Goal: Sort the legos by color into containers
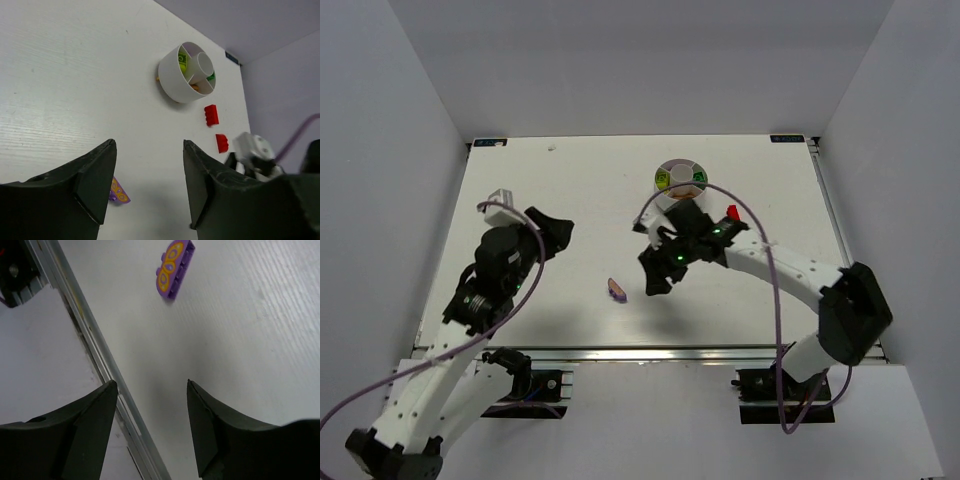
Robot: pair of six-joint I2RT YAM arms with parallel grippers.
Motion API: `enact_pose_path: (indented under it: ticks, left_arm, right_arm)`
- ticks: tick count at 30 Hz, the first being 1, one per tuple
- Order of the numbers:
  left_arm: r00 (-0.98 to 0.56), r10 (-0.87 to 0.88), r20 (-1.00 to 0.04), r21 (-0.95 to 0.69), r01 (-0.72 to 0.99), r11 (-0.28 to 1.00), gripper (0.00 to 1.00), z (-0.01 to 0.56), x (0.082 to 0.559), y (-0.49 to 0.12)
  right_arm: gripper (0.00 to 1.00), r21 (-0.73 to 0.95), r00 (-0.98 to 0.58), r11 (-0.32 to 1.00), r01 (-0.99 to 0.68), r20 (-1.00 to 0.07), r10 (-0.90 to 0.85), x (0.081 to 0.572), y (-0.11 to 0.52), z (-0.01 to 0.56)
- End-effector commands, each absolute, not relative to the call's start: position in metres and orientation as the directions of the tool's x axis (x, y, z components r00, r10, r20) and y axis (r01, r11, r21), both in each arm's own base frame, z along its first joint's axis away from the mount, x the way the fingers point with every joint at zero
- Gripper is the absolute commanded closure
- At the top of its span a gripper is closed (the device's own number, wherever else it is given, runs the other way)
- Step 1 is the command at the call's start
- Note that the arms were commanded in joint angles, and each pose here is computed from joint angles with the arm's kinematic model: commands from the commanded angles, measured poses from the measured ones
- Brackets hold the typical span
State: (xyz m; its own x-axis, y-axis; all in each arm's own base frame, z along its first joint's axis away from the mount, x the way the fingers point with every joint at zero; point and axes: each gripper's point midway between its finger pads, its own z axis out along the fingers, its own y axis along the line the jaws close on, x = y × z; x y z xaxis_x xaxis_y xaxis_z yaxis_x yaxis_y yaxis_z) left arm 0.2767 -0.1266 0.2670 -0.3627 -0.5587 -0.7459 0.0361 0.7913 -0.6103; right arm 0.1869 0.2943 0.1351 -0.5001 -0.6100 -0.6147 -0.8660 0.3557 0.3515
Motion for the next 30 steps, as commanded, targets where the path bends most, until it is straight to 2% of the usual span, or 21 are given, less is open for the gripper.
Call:
enact_pose_path:
  ticks: [1, 3, 4, 5, 12, 23, 30]
  left_arm:
    - [-0.329, -0.637, -0.697, -0.653, -0.076, 0.754, 0.35, 0.251, 0.256, -0.104]
    - [-0.313, -0.661, -0.682, -0.675, -0.076, 0.733, 0.34, 0.254, 0.247, -0.099]
    - [-0.316, -0.660, -0.682, -0.673, -0.083, 0.735, 0.34, 0.252, 0.245, -0.098]
    - [-0.329, -0.655, -0.680, -0.665, -0.100, 0.740, 0.34, 0.249, 0.240, -0.095]
    - [-0.334, -0.680, -0.652, -0.677, -0.148, 0.721, 0.34, 0.239, 0.224, -0.086]
    - [-0.296, -0.709, -0.640, -0.694, -0.173, 0.699, 0.33, 0.239, 0.206, -0.071]
    - [-0.291, -0.711, -0.640, -0.697, -0.170, 0.697, 0.33, 0.241, 0.206, -0.071]
  right_arm:
    - [0.34, 0.316, -0.550, 0.463, -0.828, -0.623, -0.557, 0.200, 0.345, 0.140]
    - [0.33, 0.338, -0.572, 0.477, -0.811, -0.629, -0.526, 0.206, 0.369, 0.148]
    - [0.26, 0.337, -0.591, 0.500, -0.797, -0.603, -0.535, 0.212, 0.375, 0.133]
    - [0.25, 0.334, -0.589, 0.505, -0.796, -0.618, -0.520, 0.218, 0.387, 0.139]
    - [0.24, 0.309, -0.616, 0.552, -0.774, -0.569, -0.546, 0.228, 0.417, 0.103]
    - [0.32, 0.238, -0.610, 0.582, -0.777, -0.514, -0.603, 0.222, 0.416, 0.059]
    - [0.41, 0.201, -0.590, 0.576, -0.792, -0.493, -0.640, 0.220, 0.409, 0.041]
